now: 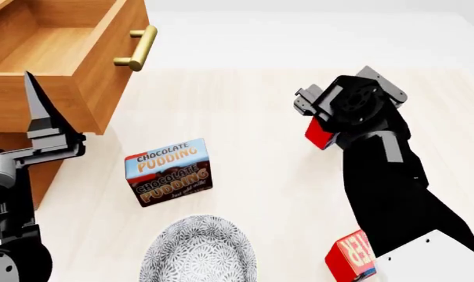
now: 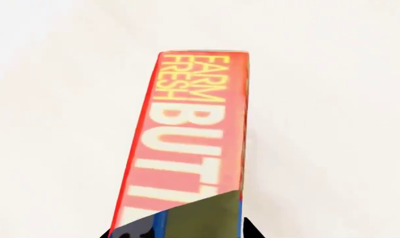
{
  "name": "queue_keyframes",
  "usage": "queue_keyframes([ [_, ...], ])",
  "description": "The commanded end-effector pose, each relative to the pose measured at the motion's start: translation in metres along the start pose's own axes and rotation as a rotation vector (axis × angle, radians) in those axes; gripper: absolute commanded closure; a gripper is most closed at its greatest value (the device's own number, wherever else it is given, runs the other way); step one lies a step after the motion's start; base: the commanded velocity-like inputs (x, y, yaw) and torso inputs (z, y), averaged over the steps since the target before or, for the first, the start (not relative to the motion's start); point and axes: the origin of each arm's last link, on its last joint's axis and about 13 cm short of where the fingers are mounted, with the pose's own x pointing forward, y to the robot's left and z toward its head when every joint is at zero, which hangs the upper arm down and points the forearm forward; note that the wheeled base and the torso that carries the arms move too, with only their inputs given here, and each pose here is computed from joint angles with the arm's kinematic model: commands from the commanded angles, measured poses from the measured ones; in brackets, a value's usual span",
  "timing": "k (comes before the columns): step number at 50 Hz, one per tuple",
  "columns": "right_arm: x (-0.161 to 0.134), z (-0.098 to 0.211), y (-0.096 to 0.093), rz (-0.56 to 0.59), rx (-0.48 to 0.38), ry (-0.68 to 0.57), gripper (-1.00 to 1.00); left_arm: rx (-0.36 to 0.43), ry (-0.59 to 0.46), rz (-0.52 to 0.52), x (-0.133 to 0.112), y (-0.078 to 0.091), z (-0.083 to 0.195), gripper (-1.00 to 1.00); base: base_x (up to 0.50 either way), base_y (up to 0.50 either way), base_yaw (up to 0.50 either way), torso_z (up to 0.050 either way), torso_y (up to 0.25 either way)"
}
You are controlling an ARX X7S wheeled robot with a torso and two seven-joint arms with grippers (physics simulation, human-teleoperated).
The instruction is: Put the butter at the front in the top drawer of the cabinet and close it.
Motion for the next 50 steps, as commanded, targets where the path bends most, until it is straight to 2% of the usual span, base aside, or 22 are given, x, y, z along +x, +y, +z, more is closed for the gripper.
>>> queue_keyframes([
  [1, -0.02, 0.025, 0.008, 0.067, -0.02, -0.104, 1.0, -0.004, -0.004, -0.002, -0.001, -0.001, 0.003, -1.0, 0.0, 0.0, 0.0, 0.0, 0.0],
  [6, -0.036, 0.029, 0.005, 0.113, -0.047, -0.143, 1.0, -0.003, -0.008, 0.001, -0.001, 0.001, 0.005, -1.0, 0.0, 0.0, 0.0, 0.0, 0.0],
  [9, -0.052, 0.021, -0.006, 0.146, -0.109, -0.205, 1.0, 0.0, -0.006, 0.003, -0.002, 0.002, 0.004, -1.0, 0.0, 0.0, 0.0, 0.0, 0.0],
  [13, -0.061, 0.005, -0.027, 0.137, -0.252, -0.31, 1.0, 0.004, -0.007, 0.007, -0.003, 0.003, 0.005, -1.0, 0.0, 0.0, 0.0, 0.0, 0.0],
  [17, -0.069, -0.003, -0.05, 0.111, -0.36, -0.423, 1.0, 0.002, -0.01, 0.007, -0.003, 0.003, 0.006, -1.0, 0.0, 0.0, 0.0, 0.0, 0.0],
  [19, -0.072, -0.007, -0.06, 0.073, -0.419, -0.508, 1.0, 0.0, -0.009, 0.005, -0.003, 0.003, 0.006, -1.0, 0.0, 0.0, 0.0, 0.0, 0.0],
  [24, -0.079, -0.02, -0.081, 0.007, -0.648, -0.749, 1.0, 0.001, -0.007, 0.003, -0.004, 0.003, 0.005, -1.0, 0.0, 0.0, 0.0, 0.0, 0.0],
  [30, -0.085, -0.031, -0.097, -0.025, -0.861, -0.974, 1.0, 0.002, -0.007, -0.002, -0.003, 0.002, 0.006, -1.0, 0.0, 0.0, 0.0, 0.0, 0.0],
  [34, -0.086, -0.036, -0.106, -0.053, -0.968, -1.091, 1.0, 0.001, -0.007, -0.001, -0.004, 0.002, 0.006, -1.0, 0.0, 0.0, 0.0, 0.0, 0.0],
  [38, -0.079, -0.043, -0.113, -0.096, -1.084, -1.124, 1.0, 0.001, -0.005, -0.003, -0.004, 0.002, 0.006, -1.0, 0.0, 0.0, 0.0, 0.0, 0.005],
  [40, -0.074, -0.046, -0.116, -0.12, -1.126, -1.149, 1.0, 0.001, -0.005, -0.005, -0.003, 0.002, 0.007, -1.0, 0.0, 0.0, 0.0, 0.0, 0.0],
  [50, -0.06, -0.05, -0.128, -0.236, -1.22, -1.254, 1.0, -0.002, -0.003, -0.01, -0.004, 0.0, 0.007, -1.0, 0.0, 0.0, 0.0, 0.0, 0.0],
])
